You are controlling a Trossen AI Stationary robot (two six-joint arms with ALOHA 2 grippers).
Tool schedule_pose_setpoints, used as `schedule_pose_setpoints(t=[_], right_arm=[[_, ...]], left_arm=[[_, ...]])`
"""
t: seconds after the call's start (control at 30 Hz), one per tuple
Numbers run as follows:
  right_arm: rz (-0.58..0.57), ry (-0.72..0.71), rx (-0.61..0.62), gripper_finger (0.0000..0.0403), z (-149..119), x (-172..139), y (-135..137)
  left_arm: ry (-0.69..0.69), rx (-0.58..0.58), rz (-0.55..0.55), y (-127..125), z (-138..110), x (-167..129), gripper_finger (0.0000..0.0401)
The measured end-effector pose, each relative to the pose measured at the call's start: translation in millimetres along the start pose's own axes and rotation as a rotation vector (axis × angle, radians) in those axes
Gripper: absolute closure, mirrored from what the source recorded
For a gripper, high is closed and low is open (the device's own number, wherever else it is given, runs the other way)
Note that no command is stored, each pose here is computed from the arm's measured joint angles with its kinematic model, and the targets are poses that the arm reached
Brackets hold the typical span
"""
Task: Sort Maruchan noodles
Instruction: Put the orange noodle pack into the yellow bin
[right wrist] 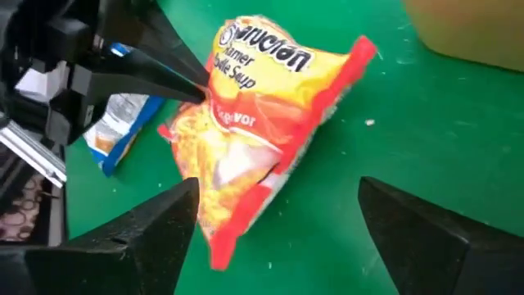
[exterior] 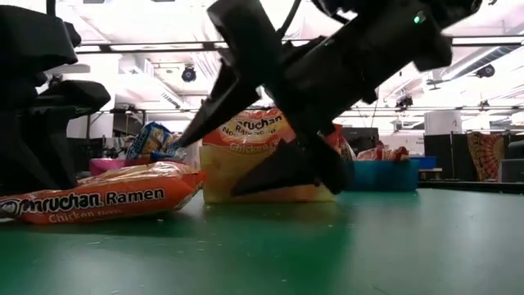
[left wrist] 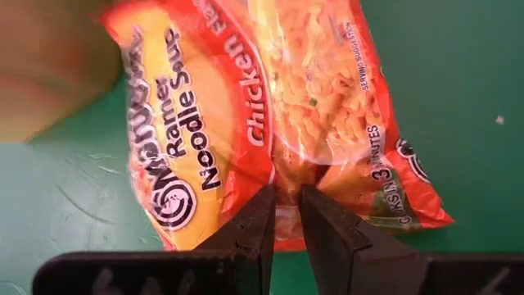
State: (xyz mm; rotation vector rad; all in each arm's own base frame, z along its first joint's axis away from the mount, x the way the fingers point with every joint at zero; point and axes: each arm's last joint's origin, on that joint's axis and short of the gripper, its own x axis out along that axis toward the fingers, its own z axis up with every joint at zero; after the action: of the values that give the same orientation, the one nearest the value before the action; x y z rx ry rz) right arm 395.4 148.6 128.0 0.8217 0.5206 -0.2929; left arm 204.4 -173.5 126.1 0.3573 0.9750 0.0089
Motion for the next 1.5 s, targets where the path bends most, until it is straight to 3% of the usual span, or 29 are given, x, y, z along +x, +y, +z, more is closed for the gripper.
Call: schedule_pose_setpoints(t=[0.53,1.0,1.5], right_arm=[[0.036,-0.051,0.002,0.0076,2,25,-5],[0.080,-0.076,-0.093,0.0081,7,44,14],[0.062,-0.077,-0.092,0.0198,7,45,10]], left_arm=[[-0.038,-0.027,-0.008,0,-6,5,0.0354],[-0.049,-0.029,-0.011,-1,-5,6,0.0354],[-0.057,-0.031,-0.010,-1,-4,6,0.0354]])
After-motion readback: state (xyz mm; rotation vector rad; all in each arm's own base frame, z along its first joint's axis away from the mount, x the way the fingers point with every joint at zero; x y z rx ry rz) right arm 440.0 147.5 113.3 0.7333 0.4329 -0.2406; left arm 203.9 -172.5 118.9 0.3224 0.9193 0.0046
